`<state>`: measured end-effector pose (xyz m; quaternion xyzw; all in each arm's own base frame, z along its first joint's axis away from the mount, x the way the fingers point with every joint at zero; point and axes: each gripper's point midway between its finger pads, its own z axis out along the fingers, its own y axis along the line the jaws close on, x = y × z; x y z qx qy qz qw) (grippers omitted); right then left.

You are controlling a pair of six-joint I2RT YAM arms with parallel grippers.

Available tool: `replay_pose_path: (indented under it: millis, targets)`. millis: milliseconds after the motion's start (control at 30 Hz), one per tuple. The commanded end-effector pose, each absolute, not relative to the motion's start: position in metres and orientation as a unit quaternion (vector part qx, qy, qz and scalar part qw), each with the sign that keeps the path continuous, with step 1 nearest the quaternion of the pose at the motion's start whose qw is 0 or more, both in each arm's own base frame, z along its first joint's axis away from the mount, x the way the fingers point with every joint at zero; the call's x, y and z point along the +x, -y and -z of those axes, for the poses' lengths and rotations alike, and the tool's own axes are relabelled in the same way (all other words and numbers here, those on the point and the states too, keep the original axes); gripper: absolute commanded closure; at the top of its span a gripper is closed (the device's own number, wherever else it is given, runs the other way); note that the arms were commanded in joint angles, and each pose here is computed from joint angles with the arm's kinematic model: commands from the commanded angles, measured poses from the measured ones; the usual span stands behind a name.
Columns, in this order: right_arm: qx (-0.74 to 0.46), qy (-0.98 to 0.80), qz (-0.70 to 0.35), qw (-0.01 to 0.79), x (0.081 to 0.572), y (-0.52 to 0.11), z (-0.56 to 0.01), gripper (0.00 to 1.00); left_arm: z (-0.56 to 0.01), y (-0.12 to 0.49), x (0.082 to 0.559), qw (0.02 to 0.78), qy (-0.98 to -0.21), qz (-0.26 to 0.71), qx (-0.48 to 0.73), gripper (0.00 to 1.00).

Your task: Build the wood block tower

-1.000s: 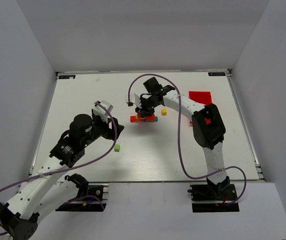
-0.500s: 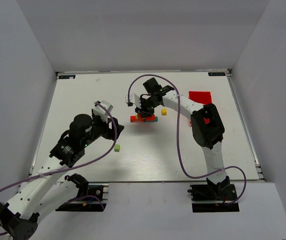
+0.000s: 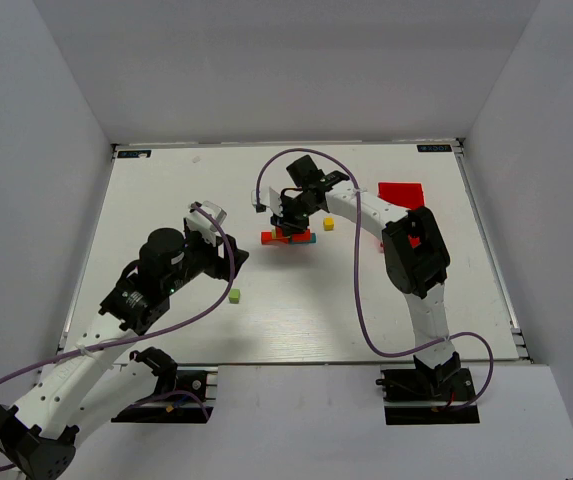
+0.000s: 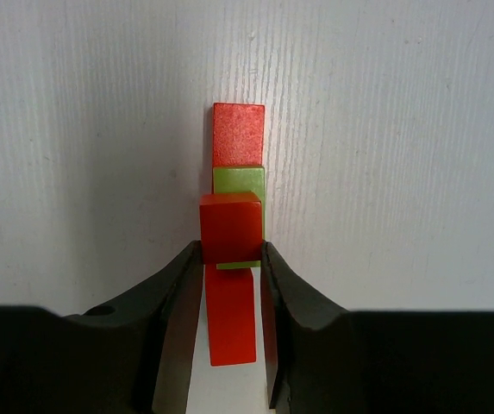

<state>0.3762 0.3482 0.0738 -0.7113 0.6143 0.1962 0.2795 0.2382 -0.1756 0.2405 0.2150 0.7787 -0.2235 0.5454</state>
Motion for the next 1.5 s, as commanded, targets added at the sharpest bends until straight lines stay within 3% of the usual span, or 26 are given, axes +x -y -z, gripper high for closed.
replay_pose_path:
  millis: [0, 233, 467, 767, 833, 867, 900, 933, 1000, 1100, 1133, 1167, 1200, 1233, 1267, 1333, 1400, 1467]
  targets:
    - [-0.705, -0.614, -0.194, 0.296, 0.384, -0.354, -0.083, 0.65, -0.243, 0.176, 0.238, 0.549, -0.774, 0.228, 0.218, 0.22]
    - [-0.702, -0.617, -0.191, 0.3, 0.385, -0.352, -0.084, 0.44, -0.243, 0.176, 0.238, 0.549, -0.774, 0.228, 0.218, 0.22]
    - [-0.702, -0.614, -0.197, 0.303, 0.381, -0.354, -0.088, 0.37, -0.243, 0.176, 0.238, 0.549, -0.774, 0.228, 0.218, 0.22]
    - [-0.692, -0.599, -0.171, 0.364, 0.367, -0.318, -0.157, 0.31, -0.243, 0.176, 0.238, 0.549, -0.774, 0.228, 0.218, 0.22]
    - [-0.681, -0.595, -0.147, 0.402, 0.375, -0.302, -0.185, 0.31, -0.243, 0.176, 0.238, 0.549, -0.774, 0.228, 0.218, 0.37]
    - [-0.677, -0.607, -0.134, 0.393, 0.375, -0.29, -0.173, 0.31, -0.238, 0.176, 0.237, 0.545, -0.777, 0.226, 0.218, 0.49]
    - [-0.673, -0.608, -0.125, 0.402, 0.379, -0.286, -0.176, 0.48, -0.232, 0.177, 0.239, 0.54, -0.781, 0.225, 0.219, 0.65]
    - [-0.663, -0.616, -0.111, 0.411, 0.387, -0.272, -0.18, 0.7, -0.229, 0.178, 0.24, 0.535, -0.785, 0.226, 0.216, 1.0]
    - [-0.665, -0.627, -0.108, 0.39, 0.39, -0.257, -0.158, 1.0, -0.211, 0.178, 0.246, 0.508, -0.808, 0.211, 0.21, 1.0]
    - [-0.671, -0.644, -0.103, 0.353, 0.403, -0.238, -0.123, 1.0, -0.185, 0.183, 0.252, 0.46, -0.84, 0.198, 0.21, 1.0]
    - [-0.675, -0.645, -0.109, 0.341, 0.403, -0.234, -0.118, 0.88, -0.172, 0.181, 0.25, 0.438, -0.852, 0.191, 0.212, 0.99]
    - [-0.674, -0.651, -0.113, 0.329, 0.408, -0.227, -0.104, 0.73, -0.17, 0.181, 0.253, 0.431, -0.858, 0.184, 0.211, 0.71]
    - [-0.69, -0.636, -0.106, 0.329, 0.41, -0.225, -0.101, 0.64, -0.167, 0.183, 0.255, 0.425, -0.862, 0.184, 0.207, 0.54]
    - [-0.693, -0.631, -0.109, 0.33, 0.412, -0.225, -0.099, 0.52, -0.154, 0.185, 0.253, 0.401, -0.872, 0.183, 0.212, 0.46]
    - [-0.701, -0.623, -0.108, 0.33, 0.416, -0.221, -0.095, 0.48, -0.15, 0.185, 0.254, 0.395, -0.875, 0.181, 0.213, 0.33]
    - [-0.71, -0.61, -0.106, 0.336, 0.424, -0.221, -0.096, 0.45, -0.149, 0.185, 0.253, 0.389, -0.878, 0.178, 0.213, 0.24]
    - [-0.713, -0.604, -0.108, 0.339, 0.432, -0.22, -0.092, 0.42, -0.144, 0.182, 0.254, 0.382, -0.885, 0.169, 0.206, 0.04]
    - [-0.716, -0.603, -0.106, 0.336, 0.439, -0.22, -0.088, 0.41, -0.145, 0.183, 0.256, 0.386, -0.883, 0.17, 0.205, 0.0]
